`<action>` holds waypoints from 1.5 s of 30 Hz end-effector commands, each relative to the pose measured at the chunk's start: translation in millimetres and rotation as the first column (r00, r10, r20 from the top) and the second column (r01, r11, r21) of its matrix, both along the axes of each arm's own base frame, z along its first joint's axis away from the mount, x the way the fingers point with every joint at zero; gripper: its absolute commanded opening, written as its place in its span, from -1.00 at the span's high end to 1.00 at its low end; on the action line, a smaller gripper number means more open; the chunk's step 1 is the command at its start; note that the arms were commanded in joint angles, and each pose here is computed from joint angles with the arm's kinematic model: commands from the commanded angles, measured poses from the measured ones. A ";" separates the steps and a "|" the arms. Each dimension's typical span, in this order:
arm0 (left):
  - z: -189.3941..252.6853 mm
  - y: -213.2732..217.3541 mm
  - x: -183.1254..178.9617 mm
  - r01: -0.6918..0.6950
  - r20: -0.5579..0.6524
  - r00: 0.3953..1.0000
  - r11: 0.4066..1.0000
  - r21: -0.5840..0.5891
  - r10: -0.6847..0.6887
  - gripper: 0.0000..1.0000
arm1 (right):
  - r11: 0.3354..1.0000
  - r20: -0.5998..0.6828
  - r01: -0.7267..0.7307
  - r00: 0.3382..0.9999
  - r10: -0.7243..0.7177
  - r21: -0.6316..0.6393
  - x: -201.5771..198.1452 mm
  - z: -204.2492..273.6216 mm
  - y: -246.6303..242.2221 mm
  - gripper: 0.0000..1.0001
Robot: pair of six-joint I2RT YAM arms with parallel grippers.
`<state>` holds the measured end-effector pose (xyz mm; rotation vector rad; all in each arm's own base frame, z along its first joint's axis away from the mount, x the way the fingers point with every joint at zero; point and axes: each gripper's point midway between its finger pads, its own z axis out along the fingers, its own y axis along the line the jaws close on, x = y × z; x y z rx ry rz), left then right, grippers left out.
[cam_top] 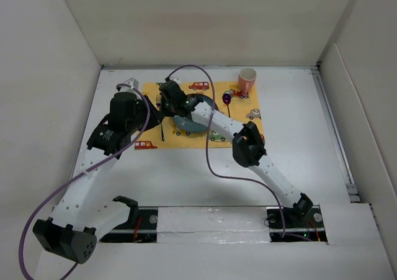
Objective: Set the dinner table for one person
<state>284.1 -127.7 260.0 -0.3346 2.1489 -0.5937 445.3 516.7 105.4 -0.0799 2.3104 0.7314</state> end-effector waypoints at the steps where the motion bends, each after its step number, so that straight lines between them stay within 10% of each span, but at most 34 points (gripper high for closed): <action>1: 1.6 -1.1 -5.0 0.011 0.011 1.000 1.000 -0.010 -0.011 0.47 | 0.995 0.102 0.044 0.993 -0.053 0.089 21.4 29.2 13.0 1.00; 27: -15.9 5.0 -13.7 0.007 -0.024 1.000 1.000 0.022 -0.007 0.47 | 0.963 0.068 0.153 0.983 -0.172 0.220 62.0 6.7 11.6 0.88; 38: -11.6 5.7 -11.0 0.001 -0.009 1.000 0.999 0.042 -0.001 0.47 | 0.961 0.062 0.105 0.990 -0.125 0.256 65.2 11.7 12.8 0.14; 45: 4.9 15.8 0.3 -0.063 0.033 0.998 0.996 0.070 0.061 0.47 | 0.944 0.180 -0.007 0.982 -0.055 0.329 52.9 96.4 13.2 0.07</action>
